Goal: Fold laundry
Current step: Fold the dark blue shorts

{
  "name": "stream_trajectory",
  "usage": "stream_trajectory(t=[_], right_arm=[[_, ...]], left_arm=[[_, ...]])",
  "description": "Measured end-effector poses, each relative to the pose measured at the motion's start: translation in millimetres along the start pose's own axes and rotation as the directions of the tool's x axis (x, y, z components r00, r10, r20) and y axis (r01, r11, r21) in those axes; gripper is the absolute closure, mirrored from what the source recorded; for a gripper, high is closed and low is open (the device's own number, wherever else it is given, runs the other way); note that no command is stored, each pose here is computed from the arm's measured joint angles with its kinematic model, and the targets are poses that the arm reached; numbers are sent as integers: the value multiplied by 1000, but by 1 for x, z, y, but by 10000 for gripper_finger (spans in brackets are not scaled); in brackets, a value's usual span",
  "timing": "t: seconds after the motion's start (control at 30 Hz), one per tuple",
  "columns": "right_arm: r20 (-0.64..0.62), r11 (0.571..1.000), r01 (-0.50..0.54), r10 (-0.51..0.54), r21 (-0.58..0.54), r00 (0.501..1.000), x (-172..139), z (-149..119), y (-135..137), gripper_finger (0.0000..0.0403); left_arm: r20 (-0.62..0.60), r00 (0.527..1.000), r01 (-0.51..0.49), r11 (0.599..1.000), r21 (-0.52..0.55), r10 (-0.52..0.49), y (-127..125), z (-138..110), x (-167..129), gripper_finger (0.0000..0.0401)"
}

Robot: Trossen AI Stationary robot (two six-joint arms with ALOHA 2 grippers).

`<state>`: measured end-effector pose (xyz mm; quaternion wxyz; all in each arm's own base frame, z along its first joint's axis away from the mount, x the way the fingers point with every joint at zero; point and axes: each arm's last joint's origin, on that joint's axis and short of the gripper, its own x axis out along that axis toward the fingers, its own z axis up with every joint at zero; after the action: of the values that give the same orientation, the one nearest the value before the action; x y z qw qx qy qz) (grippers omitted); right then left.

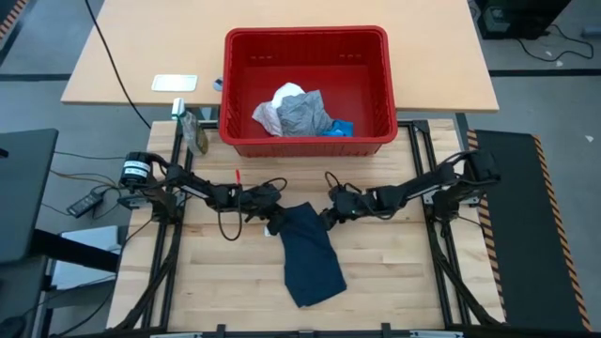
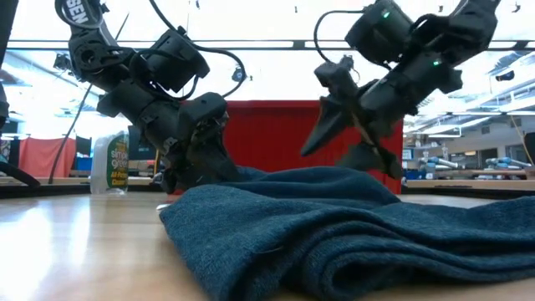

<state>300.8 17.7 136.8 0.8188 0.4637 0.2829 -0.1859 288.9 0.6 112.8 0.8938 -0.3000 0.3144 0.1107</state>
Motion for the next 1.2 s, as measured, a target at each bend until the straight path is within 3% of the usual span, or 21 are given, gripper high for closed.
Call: stream_trajectory(t=[0.13, 0.3, 0.43, 0.53, 0.7, 1.07, 1.2], right_arm=[[-13, 994, 96, -96, 51, 995, 14, 2, -19, 111], [-44, 999, 9, -8, 35, 999, 31, -1, -22, 82], [-23, 997, -67, 68, 27, 997, 36, -1, -18, 85], [-9, 997, -64, 64, 34, 998, 37, 0, -19, 97], [-51, 986, -56, 65, 160, 997, 40, 5, -25, 158], [-88, 994, -101, 104, 47, 991, 51, 13, -13, 306], [-112, 996, -83, 84, 8, 990, 53, 21, -13, 377]], left_arm=[[35, 999, -40, 999, 7, 40, 1, 1, 0, 143], [64, 995, -78, 997, 3, 78, 2, 2, 0, 143], [68, 995, -77, 997, -22, 79, 2, 3, 0, 143], [76, 994, -76, 997, -18, 77, 2, 3, 0, 143], [84, 994, -72, 997, -16, 73, 1, 4, 0, 143], [167, 983, -67, 997, -32, 72, 0, 12, -1, 145], [171, 982, -73, 997, -38, 78, 2, 14, -1, 186]])
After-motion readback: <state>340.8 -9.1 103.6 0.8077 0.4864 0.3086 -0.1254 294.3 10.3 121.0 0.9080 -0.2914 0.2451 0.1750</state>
